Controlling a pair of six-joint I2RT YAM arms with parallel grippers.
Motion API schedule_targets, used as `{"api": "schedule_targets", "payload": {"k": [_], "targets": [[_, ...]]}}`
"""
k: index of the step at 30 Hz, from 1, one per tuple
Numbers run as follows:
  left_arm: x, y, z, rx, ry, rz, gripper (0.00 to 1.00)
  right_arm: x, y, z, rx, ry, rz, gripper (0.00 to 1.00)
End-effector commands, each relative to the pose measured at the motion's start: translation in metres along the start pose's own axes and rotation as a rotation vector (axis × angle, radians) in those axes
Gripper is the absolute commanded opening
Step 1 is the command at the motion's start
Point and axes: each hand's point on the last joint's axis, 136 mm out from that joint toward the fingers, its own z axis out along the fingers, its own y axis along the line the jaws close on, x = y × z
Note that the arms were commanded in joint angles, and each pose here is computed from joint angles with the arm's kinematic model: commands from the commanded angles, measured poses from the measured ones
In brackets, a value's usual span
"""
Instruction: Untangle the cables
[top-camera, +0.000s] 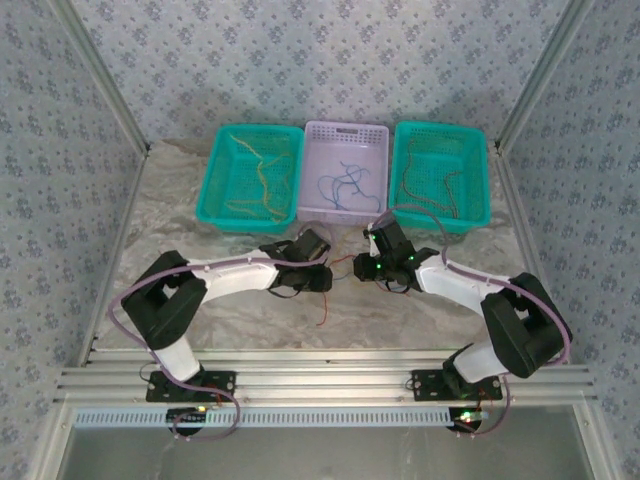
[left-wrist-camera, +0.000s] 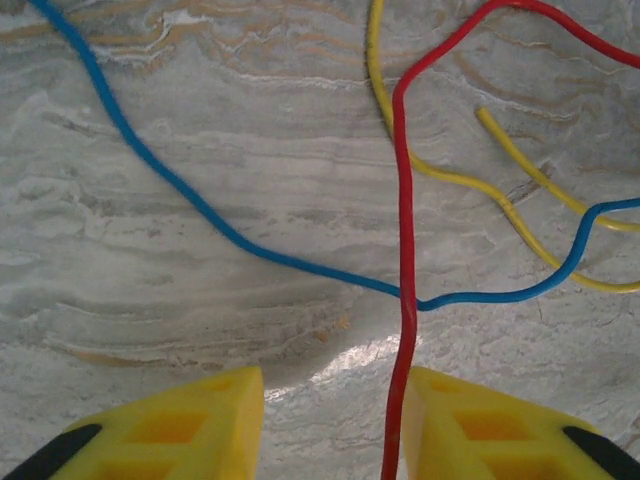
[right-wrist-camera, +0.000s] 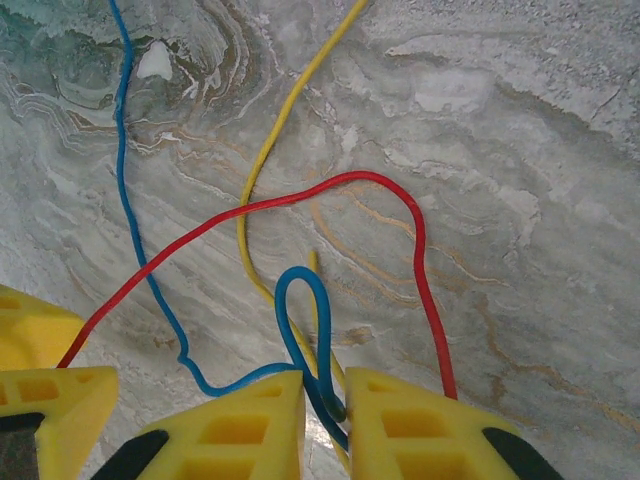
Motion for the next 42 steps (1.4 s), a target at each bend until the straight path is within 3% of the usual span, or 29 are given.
{"api": "schedule_targets", "payload": {"k": [1, 6, 9, 16, 34, 42], "targets": [[-0.009, -0.015, -0.003, 0.041, -0.018, 0.007, 0.33, -0.001, -0.005, 0.0, 0.015, -0.01, 0.01, 0.15], [-0.011, -0.016, -0.005, 0.041, -0.024, 0.012, 0.16, -0.002, -0.005, -0.002, 0.014, -0.012, 0.009, 0.09], [-0.012, -0.017, -0.007, 0.043, -0.027, 0.018, 0.0, -0.003, -0.005, -0.004, 0.017, -0.019, 0.006, 0.07], [-0.016, -0.014, -0.028, 0.025, -0.055, 0.04, 0.0, -0.006, -0.019, -0.013, 0.052, -0.041, 0.018, 0.01], [-0.045, 0.007, -0.143, -0.025, -0.249, 0.083, 0.0, -0.012, -0.069, -0.042, 0.076, -0.13, 0.208, 0.0], [-0.062, 0.024, -0.194, -0.047, -0.368, 0.07, 0.0, -0.034, -0.048, -0.071, -0.045, -0.241, 0.186, 0.0]]}}
